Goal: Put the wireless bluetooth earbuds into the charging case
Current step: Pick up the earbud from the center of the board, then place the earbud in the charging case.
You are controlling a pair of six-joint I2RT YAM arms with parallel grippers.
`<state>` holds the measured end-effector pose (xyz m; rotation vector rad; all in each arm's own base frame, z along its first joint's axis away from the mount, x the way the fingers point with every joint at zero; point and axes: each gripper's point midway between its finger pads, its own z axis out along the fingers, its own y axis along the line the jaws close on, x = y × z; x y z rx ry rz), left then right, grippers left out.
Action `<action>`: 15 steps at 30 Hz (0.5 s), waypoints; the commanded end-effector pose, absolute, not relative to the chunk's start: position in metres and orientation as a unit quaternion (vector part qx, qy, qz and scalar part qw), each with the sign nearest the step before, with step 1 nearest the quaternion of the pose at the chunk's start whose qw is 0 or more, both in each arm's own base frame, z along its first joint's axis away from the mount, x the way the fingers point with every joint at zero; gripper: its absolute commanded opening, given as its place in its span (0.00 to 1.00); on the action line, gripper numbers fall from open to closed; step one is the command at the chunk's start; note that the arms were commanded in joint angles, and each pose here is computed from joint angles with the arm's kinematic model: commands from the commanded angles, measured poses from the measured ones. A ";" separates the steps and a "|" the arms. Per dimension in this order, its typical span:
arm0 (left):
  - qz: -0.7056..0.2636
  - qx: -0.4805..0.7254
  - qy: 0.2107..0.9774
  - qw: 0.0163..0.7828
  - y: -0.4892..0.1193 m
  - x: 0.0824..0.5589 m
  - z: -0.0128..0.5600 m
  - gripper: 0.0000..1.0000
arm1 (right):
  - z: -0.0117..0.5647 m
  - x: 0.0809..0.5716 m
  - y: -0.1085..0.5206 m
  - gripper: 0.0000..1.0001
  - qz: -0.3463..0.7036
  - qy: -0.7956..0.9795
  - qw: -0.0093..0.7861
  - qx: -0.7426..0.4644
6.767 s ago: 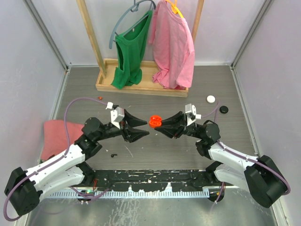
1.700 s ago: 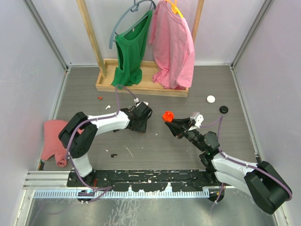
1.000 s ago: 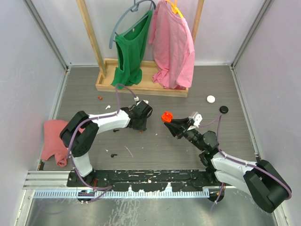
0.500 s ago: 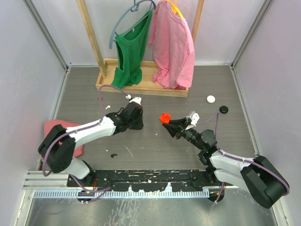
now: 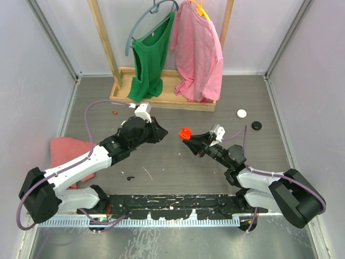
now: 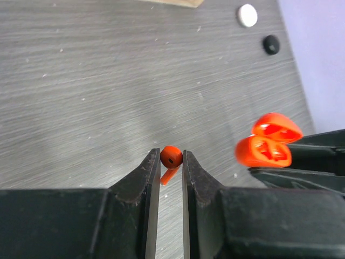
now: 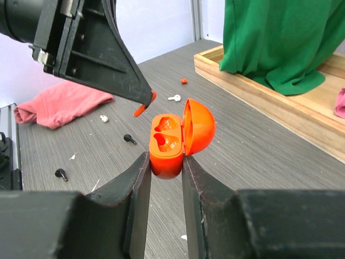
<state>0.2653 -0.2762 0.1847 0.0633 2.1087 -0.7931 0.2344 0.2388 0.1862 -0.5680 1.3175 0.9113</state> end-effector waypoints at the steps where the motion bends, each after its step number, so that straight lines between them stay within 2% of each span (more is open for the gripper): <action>1: -0.394 0.019 0.791 0.467 -0.290 0.263 0.234 0.15 | 0.230 0.235 0.245 0.02 0.409 0.514 0.704 -0.270; 15: -0.466 0.014 0.719 0.515 -0.311 0.250 0.292 0.14 | 0.235 0.245 0.264 0.02 0.393 0.491 0.720 -0.292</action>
